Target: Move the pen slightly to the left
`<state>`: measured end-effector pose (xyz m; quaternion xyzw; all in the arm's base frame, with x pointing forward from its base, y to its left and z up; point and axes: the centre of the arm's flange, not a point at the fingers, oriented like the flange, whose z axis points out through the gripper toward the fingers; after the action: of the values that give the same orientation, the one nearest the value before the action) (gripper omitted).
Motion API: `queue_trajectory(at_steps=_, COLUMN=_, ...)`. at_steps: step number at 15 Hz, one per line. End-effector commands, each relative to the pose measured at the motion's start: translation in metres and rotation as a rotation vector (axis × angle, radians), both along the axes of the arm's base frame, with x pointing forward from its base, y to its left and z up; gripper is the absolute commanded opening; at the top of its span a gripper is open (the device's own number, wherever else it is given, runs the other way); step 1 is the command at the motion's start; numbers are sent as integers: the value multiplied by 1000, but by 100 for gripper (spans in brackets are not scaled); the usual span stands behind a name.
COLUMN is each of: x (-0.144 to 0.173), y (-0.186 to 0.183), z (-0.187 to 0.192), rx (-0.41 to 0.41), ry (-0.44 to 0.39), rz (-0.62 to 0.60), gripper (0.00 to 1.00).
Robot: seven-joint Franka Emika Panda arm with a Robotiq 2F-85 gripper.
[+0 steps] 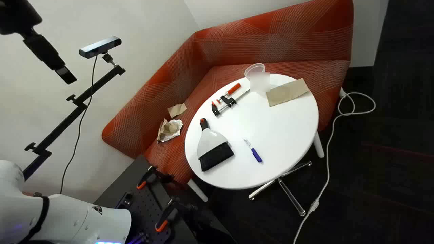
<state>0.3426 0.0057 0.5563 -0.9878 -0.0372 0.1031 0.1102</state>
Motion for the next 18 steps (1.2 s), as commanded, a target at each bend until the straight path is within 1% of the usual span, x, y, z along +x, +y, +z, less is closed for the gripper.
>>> queue_trajectory(at_steps=1, x=0, y=0, z=0, rx=0, ry=0, rz=0, gripper=100)
queue_trajectory(at_steps=5, x=0, y=0, z=0, rx=0, ry=0, rz=0, gripper=100)
queue_trajectory(at_steps=6, x=2, y=-1, z=-1, rx=-11, ry=-9, rz=-19, gripper=100)
queue_trajectory(at_steps=8, x=12, y=-6, z=-7, rx=-59, ry=-41, rz=-133, gripper=100)
queue_trajectory(at_steps=10, x=26, y=-15, z=-17, rx=-68, ry=-79, rz=-248, gripper=100)
queue_trajectory(at_steps=12, x=41, y=-28, z=-33, rx=-81, ry=-99, rz=-357, gripper=100)
queue_trajectory(at_steps=15, x=61, y=-48, z=-68, rx=-97, ry=-115, rz=-521, gripper=100)
queue_trajectory(at_steps=18, x=80, y=-66, z=-106, rx=-116, ry=-113, rz=-684, gripper=100)
